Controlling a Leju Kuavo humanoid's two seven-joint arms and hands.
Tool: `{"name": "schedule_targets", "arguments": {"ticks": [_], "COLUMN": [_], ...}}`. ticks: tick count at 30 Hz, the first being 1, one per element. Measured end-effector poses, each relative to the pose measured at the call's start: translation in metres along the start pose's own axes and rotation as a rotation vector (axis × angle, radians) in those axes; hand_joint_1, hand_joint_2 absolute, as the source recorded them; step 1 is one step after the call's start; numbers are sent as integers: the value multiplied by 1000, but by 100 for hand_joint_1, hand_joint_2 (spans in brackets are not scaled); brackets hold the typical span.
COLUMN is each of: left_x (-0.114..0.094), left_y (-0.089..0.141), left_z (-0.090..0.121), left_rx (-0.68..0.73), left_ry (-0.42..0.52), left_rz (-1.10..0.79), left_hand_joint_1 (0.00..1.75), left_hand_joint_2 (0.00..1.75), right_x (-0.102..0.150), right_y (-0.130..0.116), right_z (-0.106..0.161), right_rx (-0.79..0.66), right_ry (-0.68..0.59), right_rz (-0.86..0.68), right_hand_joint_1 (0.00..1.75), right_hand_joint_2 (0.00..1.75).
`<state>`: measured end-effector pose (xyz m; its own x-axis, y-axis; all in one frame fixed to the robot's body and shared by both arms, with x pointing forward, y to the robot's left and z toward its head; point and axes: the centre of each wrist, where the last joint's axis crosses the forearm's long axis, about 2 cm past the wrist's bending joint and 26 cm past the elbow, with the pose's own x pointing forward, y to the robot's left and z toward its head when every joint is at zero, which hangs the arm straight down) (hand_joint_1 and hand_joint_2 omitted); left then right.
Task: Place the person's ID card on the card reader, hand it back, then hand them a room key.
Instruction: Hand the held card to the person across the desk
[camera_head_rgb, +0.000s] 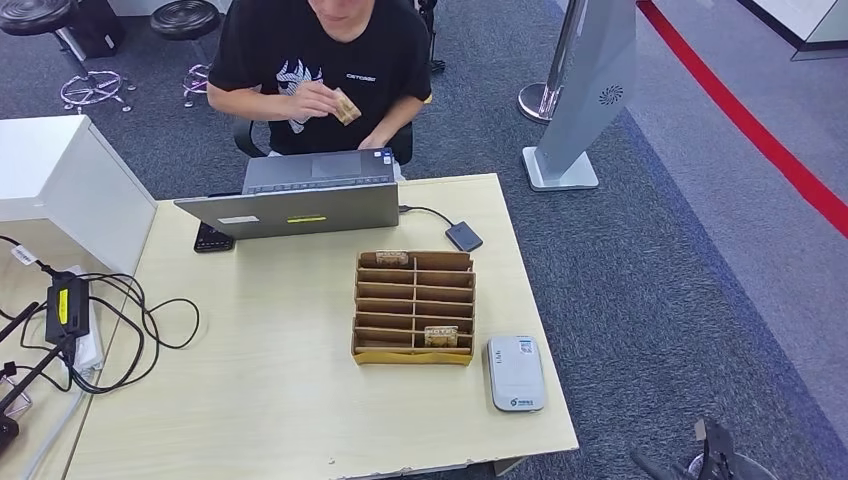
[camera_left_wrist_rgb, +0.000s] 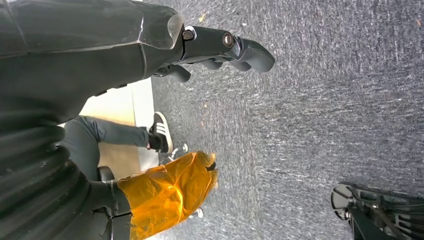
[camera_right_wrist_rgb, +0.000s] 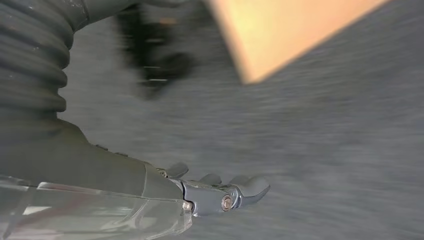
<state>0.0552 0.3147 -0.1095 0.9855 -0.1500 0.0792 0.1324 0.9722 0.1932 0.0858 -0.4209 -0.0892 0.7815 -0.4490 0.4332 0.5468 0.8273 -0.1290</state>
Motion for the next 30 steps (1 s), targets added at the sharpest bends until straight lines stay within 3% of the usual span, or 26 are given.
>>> {"name": "schedule_targets", "arguments": {"ticks": [3,5,11,16,24,30], "left_x": [1,4,19,24,25,25], "left_y": [0,0,2,4,1,1], "left_z": [0,0,1,2,2,3], "left_rx": [-4,-4,34,120,176,209], "left_ry": [-1,0,-23,-48,-41,-36], "left_rz": [-23,-36,-130,-106,-55,-11], "left_hand_joint_1": [0,0,0,0,0,0], "left_hand_joint_2": [175,175,175,175,175,175], "right_x": [-28,-42,-67,-71,-77,-79], "right_y": [15,27,63,71,73,74], "right_z": [6,10,21,23,25,26], "right_rx": [18,65,306,232,199,217], "right_ry": [238,316,285,227,375,331], "right_rz": [210,353,685,694,727,720], "right_hand_joint_1": [0,0,0,0,0,0], "right_hand_joint_2": [175,175,175,175,175,175]}}
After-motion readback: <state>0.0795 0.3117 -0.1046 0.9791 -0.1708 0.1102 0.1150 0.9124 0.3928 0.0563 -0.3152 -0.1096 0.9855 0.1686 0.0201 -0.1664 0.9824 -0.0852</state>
